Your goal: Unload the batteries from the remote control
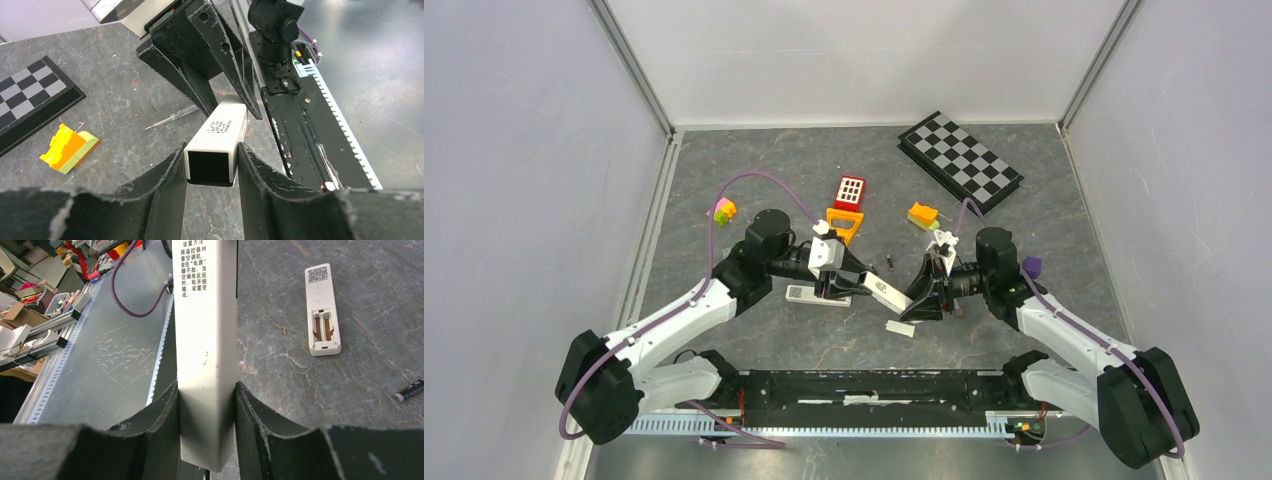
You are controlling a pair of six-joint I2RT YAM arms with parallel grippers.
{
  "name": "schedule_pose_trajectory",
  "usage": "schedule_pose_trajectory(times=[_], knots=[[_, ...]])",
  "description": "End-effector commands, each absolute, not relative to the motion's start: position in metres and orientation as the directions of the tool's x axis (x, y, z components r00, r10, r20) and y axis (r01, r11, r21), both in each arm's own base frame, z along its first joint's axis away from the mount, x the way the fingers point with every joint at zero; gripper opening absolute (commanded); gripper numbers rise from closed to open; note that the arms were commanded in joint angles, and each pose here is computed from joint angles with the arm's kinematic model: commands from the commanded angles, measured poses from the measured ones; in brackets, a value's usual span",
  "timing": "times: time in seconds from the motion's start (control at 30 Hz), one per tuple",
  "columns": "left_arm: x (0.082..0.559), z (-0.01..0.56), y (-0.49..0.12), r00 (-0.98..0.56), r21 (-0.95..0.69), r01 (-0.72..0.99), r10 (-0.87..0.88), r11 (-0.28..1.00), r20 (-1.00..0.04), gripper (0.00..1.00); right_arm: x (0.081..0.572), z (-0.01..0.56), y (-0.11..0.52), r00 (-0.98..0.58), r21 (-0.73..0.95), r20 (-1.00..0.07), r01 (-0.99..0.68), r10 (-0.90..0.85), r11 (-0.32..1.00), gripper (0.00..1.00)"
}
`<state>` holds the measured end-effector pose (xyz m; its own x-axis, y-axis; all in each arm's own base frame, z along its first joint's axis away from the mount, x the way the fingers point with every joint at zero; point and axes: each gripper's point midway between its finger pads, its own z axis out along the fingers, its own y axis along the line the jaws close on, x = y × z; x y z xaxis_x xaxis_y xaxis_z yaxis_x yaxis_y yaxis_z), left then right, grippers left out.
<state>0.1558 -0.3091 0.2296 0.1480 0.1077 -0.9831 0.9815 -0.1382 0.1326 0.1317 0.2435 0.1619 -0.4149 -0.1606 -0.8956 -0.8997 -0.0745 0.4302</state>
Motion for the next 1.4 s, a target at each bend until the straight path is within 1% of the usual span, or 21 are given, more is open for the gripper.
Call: schedule_pose_trajectory(times=[0.0, 0.1, 0.23, 0.27, 0.33, 0.43, 0.53, 0.57, 0.8, 0.83, 0.9, 0.93, 0.97, 1.03, 1.1, 1.2, 1.23, 1.3, 1.37], knots=[[0.155, 0.237, -0.312, 0.199, 0.184, 0.970, 0.091, -0.156, -0.976, 0.46, 0.134, 0.171, 0.245, -0.381, 0.396, -0.913, -0.913, -0.144, -0.094, 0.00], [0.155, 0.236, -0.311, 0.198, 0.181, 0.971, 0.097, -0.157, -0.975, 0.46, 0.134, 0.172, 0.245, -0.379, 0.394, -0.914, -0.914, -0.144, -0.098, 0.00], [0.156, 0.234, -0.311, 0.195, 0.178, 0.972, 0.102, -0.152, -0.976, 0.49, 0.134, 0.173, 0.245, -0.374, 0.389, -0.916, -0.915, -0.142, -0.102, 0.00], [0.156, 0.234, -0.312, 0.194, 0.178, 0.972, 0.102, -0.153, -0.976, 0.50, 0.134, 0.173, 0.245, -0.375, 0.391, -0.916, -0.915, -0.143, -0.101, 0.00], [0.156, 0.234, -0.312, 0.192, 0.174, 0.972, 0.102, -0.156, -0.976, 0.57, 0.134, 0.173, 0.246, -0.375, 0.391, -0.916, -0.915, -0.143, -0.104, 0.00], [0.155, 0.234, -0.313, 0.189, 0.171, 0.971, 0.100, -0.165, -0.977, 0.55, 0.134, 0.172, 0.245, -0.374, 0.390, -0.916, -0.915, -0.144, -0.106, 0.00], [0.155, 0.233, -0.313, 0.188, 0.169, 0.971, 0.100, -0.170, -0.977, 0.55, 0.133, 0.172, 0.245, -0.373, 0.389, -0.917, -0.915, -0.145, -0.109, 0.00], [0.155, 0.233, -0.313, 0.189, 0.170, 0.970, 0.099, -0.171, -0.977, 0.53, 0.133, 0.171, 0.245, -0.373, 0.390, -0.916, -0.914, -0.146, -0.109, 0.00], [0.153, 0.234, -0.315, 0.189, 0.168, 0.965, 0.091, -0.199, -0.978, 0.31, 0.133, 0.169, 0.245, -0.378, 0.395, -0.914, -0.912, -0.149, -0.112, 0.00], [0.153, 0.234, -0.316, 0.189, 0.168, 0.965, 0.090, -0.202, -0.978, 0.26, 0.133, 0.169, 0.245, -0.378, 0.395, -0.914, -0.912, -0.149, -0.110, 0.00], [0.151, 0.234, -0.315, 0.190, 0.168, 0.964, 0.088, -0.208, -0.978, 0.10, 0.135, 0.168, 0.246, -0.381, 0.397, -0.913, -0.913, -0.149, -0.096, 0.00], [0.151, 0.233, -0.315, 0.192, 0.170, 0.963, 0.088, -0.210, -0.977, 0.03, 0.141, 0.167, 0.246, -0.384, 0.396, -0.912, -0.916, -0.146, -0.064, 0.04], [0.151, 0.234, -0.315, 0.192, 0.170, 0.963, 0.088, -0.209, -0.977, 0.02, 0.146, 0.165, 0.247, -0.390, 0.398, -0.909, -0.917, -0.145, -0.031, 0.09], [0.153, 0.233, -0.314, 0.193, 0.173, 0.966, 0.096, -0.191, -0.976, 0.02, 0.156, 0.159, 0.247, -0.414, 0.414, -0.899, -0.910, -0.143, 0.037, 0.32], [0.157, 0.229, -0.314, 0.192, 0.173, 0.972, 0.113, -0.157, -0.975, 0.02, 0.167, 0.153, 0.247, -0.453, 0.442, -0.881, -0.891, -0.139, 0.105, 0.48], [0.168, 0.219, -0.310, 0.178, 0.168, 0.983, 0.154, -0.077, -0.972, 0.02, 0.178, 0.147, 0.247, -0.508, 0.483, -0.852, -0.855, -0.124, 0.187, 0.59], [0.170, 0.217, -0.309, 0.178, 0.171, 0.984, 0.163, -0.058, -0.970, 0.02, 0.185, 0.145, 0.246, -0.523, 0.489, -0.845, -0.839, -0.110, 0.238, 0.63], [0.175, 0.209, -0.306, 0.178, 0.179, 0.984, 0.182, -0.014, -0.967, 0.02, 0.195, 0.145, 0.243, -0.548, 0.502, -0.833, -0.807, -0.076, 0.311, 0.69], [0.176, 0.204, -0.305, 0.206, 0.211, 0.977, 0.188, 0.011, -0.960, 0.02, 0.200, 0.148, 0.242, -0.556, 0.509, -0.829, -0.789, -0.051, 0.344, 0.71]])
